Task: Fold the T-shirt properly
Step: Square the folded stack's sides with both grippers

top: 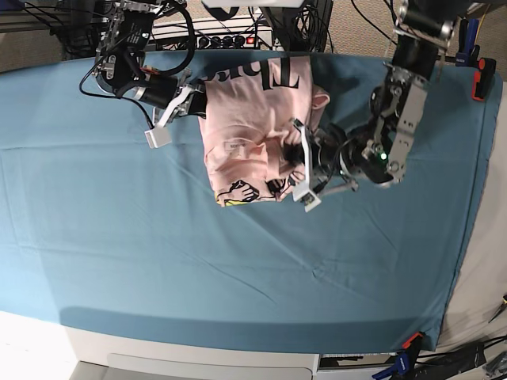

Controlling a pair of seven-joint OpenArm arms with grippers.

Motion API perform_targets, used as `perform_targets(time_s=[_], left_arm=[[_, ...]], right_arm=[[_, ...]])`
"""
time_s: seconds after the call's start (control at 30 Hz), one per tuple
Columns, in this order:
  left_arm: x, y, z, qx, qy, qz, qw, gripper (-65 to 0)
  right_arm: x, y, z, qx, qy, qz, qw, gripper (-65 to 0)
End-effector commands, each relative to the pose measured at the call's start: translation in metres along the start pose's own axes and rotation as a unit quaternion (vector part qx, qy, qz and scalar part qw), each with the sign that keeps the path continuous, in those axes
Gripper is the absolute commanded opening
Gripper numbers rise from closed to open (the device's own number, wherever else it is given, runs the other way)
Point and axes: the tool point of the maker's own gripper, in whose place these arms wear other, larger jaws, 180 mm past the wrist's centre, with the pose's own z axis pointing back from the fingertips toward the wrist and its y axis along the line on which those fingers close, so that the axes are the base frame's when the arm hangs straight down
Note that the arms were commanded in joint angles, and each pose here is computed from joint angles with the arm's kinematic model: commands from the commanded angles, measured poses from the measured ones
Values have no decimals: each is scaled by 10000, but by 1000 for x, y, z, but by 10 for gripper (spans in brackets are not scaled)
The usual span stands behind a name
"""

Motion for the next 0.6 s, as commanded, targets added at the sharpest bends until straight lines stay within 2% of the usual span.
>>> perform_targets(time_s=[0.0, 0.43, 0.57], left_arm=[[21, 3, 6, 16, -277, -129, 9995, -650], [31, 28, 2, 110, -169, 15, 9998, -650], [28, 35, 2, 284, -96, 57, 9995, -650]], right_arm=[[0, 9, -3, 192, -32, -64, 9998, -650], [-2, 7, -3, 136, 5, -48, 9999, -650], [-3, 5, -3, 76, 48, -31, 10000, -650]])
